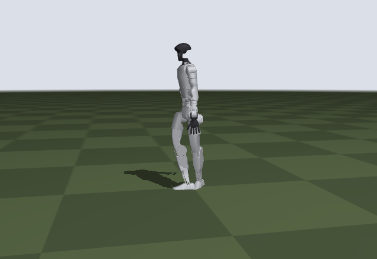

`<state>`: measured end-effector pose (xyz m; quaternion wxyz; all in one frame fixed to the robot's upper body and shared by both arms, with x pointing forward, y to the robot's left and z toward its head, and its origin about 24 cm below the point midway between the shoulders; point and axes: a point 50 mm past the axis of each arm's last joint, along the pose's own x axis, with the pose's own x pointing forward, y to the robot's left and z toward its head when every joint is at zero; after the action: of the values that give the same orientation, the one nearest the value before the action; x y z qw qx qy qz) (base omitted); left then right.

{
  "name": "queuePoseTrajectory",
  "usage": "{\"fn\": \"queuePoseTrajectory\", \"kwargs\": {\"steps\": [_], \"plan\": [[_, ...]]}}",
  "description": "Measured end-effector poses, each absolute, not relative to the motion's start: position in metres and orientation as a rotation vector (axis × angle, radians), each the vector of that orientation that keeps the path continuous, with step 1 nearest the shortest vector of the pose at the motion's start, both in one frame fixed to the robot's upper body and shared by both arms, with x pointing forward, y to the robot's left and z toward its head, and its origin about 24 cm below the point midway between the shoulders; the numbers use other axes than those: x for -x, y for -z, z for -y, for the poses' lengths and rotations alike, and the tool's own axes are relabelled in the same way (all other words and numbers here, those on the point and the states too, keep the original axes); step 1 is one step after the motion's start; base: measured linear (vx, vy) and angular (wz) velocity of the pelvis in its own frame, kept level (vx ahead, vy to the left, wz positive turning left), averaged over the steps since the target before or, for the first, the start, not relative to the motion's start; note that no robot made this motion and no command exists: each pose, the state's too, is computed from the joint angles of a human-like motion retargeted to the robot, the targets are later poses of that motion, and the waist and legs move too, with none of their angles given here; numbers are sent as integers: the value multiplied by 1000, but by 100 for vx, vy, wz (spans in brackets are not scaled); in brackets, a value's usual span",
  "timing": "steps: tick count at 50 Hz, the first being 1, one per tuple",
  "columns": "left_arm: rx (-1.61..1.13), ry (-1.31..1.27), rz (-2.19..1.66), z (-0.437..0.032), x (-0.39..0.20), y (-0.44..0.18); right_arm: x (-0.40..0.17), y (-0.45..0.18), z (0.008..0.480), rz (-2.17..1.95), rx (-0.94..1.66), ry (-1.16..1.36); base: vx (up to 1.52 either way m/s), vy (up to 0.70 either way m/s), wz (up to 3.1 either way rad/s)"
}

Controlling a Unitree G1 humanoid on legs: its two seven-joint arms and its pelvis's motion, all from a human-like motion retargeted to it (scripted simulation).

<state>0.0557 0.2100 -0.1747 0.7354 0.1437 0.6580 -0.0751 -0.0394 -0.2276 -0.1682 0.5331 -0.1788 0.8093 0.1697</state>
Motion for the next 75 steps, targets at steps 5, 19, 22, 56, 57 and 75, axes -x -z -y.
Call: {"fn": "queuePoseTrajectory", "kwargs": {"steps": [5, 19, 22, 56, 57, 75], "plan": [[-258, 232, -1584, -195, -11, 180, 30, 169, 232, -1892, 424, -351, 45, 8, -47], [-194, 150, -1624, -200, -3, 179, -22, 172, 213, -1802, 493, -446, 33, -3, -46], [-181, 157, -1595, -190, -10, 181, -53, 172, 210, -1673, 586, -502, 4, 41, 55], [-323, 256, -1490, -208, -52, 175, 15, 169, 239, -1808, 442, -259, 32, 18, -13], [-335, 240, -1482, -211, -56, 174, 14, 170, 238, -1806, 441, -263, 23, 12, -17], [-370, 334, -1454, -200, -61, 175, 14, 175, 214, -1775, 420, -395, 35, 5, 2]]}}
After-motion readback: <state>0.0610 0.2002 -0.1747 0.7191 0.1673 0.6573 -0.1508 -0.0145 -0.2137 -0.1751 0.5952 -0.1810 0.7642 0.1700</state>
